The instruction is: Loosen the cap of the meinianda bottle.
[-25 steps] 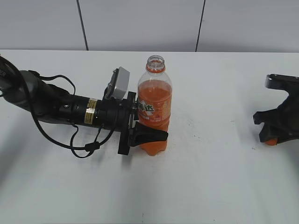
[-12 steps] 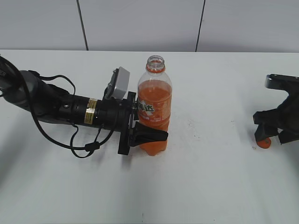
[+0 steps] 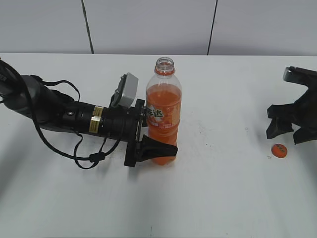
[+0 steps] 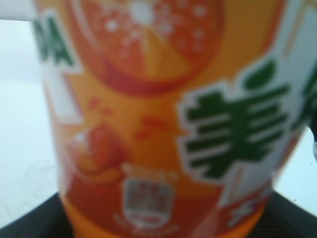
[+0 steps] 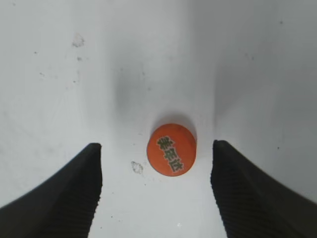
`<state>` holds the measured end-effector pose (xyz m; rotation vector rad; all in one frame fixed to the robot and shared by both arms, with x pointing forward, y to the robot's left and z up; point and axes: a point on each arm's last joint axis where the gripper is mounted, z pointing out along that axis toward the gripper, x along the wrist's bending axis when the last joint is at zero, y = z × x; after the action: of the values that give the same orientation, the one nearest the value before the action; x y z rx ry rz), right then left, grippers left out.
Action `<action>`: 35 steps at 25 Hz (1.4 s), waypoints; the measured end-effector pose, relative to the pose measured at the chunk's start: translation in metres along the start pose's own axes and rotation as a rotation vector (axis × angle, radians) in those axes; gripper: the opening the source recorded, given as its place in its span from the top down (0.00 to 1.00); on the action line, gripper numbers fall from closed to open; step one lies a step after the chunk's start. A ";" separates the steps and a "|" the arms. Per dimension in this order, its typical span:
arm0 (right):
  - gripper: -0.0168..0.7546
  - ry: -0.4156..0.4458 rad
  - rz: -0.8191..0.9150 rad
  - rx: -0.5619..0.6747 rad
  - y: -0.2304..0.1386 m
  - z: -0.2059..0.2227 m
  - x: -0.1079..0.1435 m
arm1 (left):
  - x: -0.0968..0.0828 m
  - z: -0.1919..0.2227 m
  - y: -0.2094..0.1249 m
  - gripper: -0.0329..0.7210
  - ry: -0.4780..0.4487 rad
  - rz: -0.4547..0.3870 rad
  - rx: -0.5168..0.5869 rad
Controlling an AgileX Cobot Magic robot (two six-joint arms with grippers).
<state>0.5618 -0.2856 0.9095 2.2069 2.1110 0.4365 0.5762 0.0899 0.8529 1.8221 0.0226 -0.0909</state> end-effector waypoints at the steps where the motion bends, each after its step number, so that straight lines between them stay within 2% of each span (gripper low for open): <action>1: 0.31 0.003 -0.001 -0.011 0.002 -0.004 0.001 | 0.000 0.000 0.000 0.27 -0.005 0.002 0.003; 4: 0.31 0.008 -0.009 -0.055 0.011 -0.017 0.004 | -0.001 0.000 -0.001 0.19 -0.011 0.005 0.008; 10: 0.31 0.018 -0.023 -0.114 0.020 -0.039 0.008 | -0.001 -0.002 0.009 0.17 -0.009 0.025 0.007; 19: 0.31 0.030 -0.034 -0.182 0.022 -0.067 0.014 | -0.008 -0.020 0.080 0.17 0.027 0.120 -0.049; 29: 0.31 0.049 -0.051 -0.211 0.028 -0.092 0.019 | -0.038 -0.052 0.173 0.17 0.075 0.296 -0.131; 32: 0.31 0.058 -0.060 -0.208 0.032 -0.101 0.022 | -0.050 -0.061 0.194 0.17 0.072 0.271 -0.133; 35: 0.31 0.064 -0.068 -0.224 0.033 -0.112 0.024 | -0.059 -0.071 0.207 0.17 0.131 0.232 -0.023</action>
<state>0.5674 -0.2808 1.0286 2.0177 2.0459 0.7089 0.5338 0.1082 1.0745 1.7931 -0.0951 0.1917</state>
